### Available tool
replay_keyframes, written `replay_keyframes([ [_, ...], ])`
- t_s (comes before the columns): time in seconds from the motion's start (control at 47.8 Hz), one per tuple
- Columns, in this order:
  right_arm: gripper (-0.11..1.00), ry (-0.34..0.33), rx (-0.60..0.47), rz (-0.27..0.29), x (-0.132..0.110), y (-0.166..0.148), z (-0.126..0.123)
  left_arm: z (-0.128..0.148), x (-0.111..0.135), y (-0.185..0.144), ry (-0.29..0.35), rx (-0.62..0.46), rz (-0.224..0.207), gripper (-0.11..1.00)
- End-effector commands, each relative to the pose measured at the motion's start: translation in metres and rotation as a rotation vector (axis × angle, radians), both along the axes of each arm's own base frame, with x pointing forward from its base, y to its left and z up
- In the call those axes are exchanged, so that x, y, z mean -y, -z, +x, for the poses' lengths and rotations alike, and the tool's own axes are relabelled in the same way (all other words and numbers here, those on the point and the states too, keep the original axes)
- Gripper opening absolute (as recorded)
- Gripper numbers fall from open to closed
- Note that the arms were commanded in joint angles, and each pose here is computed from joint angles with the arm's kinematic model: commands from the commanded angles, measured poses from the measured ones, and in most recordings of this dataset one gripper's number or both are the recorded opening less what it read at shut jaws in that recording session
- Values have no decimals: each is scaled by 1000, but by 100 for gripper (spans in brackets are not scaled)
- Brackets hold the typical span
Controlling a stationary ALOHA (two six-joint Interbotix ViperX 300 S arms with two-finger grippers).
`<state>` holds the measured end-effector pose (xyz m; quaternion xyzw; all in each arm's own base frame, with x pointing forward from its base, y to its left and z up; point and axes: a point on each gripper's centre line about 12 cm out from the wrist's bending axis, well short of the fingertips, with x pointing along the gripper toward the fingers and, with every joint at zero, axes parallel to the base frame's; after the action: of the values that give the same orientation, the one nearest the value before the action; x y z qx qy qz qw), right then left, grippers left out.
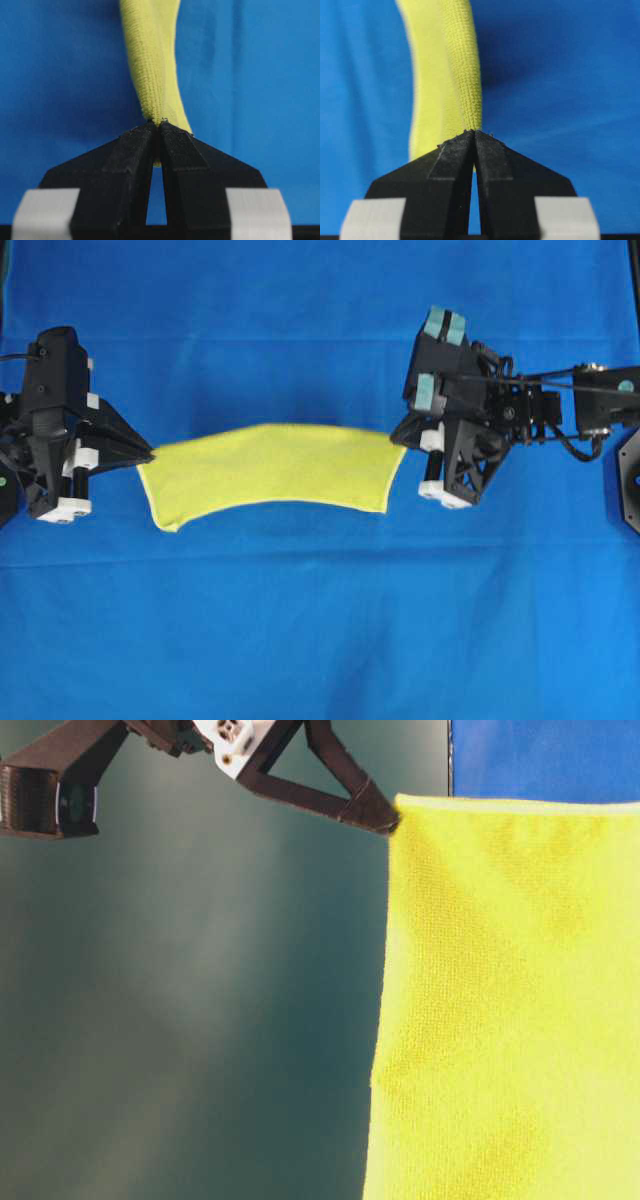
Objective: Fold the yellow towel.
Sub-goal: 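Lift the folded strip and swing the left gripper toward the near side, then lay the strip down vertically and open both grippers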
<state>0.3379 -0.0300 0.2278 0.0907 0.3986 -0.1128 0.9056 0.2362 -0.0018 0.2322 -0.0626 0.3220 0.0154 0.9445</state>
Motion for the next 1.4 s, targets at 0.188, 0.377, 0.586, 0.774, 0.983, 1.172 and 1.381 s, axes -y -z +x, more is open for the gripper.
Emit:
replay_keyframes([
  [0.188, 0, 145, 42, -60, 61, -14, -4, 35, 35, -6, 131, 97, 4, 4],
  [0.377, 0, 185, 92, -131, 95, -18, 0, 77, 54, 0, 182, 142, 17, 4],
  [0.586, 0, 205, 139, -183, 122, -23, 9, 127, 68, 3, 235, 174, 78, 4],
  [0.774, 0, 212, 140, -228, 140, -27, 18, 166, 77, 1, 276, 204, 137, 4],
  [0.983, 0, 211, 146, -249, 148, -30, 26, 192, 84, 1, 300, 218, 169, 4],
  [1.172, 0, 210, 156, -253, 150, -31, 26, 195, 85, 1, 300, 221, 169, 4],
  [1.381, 0, 228, 145, -251, 150, -28, 9, 204, 86, -4, 298, 264, 172, 4],
])
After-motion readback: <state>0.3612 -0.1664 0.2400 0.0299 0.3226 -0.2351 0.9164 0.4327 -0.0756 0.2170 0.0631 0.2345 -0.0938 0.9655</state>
